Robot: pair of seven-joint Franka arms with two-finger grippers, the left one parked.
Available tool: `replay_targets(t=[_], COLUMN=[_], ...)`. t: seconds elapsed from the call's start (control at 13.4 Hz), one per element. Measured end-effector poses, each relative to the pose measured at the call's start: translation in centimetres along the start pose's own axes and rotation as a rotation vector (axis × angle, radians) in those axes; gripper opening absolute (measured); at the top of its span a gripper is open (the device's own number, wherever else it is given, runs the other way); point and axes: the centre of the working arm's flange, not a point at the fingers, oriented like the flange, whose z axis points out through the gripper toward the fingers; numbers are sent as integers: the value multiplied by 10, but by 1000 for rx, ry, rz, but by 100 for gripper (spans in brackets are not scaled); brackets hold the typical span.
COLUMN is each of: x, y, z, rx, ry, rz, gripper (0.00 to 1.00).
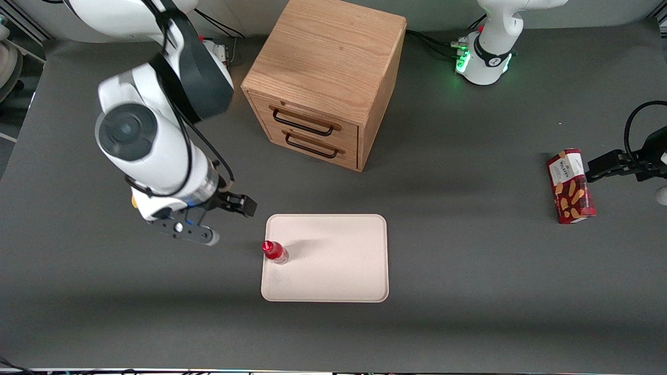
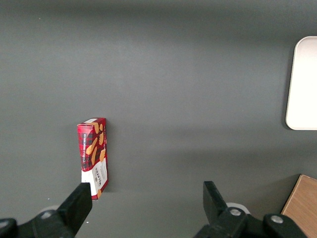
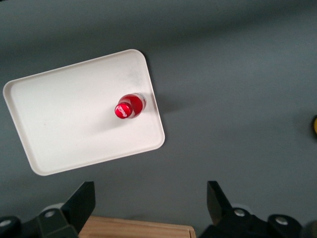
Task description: Place coke bottle on tray
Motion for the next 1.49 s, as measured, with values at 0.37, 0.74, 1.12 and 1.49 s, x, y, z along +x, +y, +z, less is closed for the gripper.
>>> replay_targets(t=[0.37,0.74,1.12,1.49], x=[-8,-3,10,21], y=[72,190,269,299], z=[-60,-92,-89,-83], rx=[25,34,17,34], ry=[21,23,11,10], rz=[7,-90,-152,-153], gripper=[100,100,100,100])
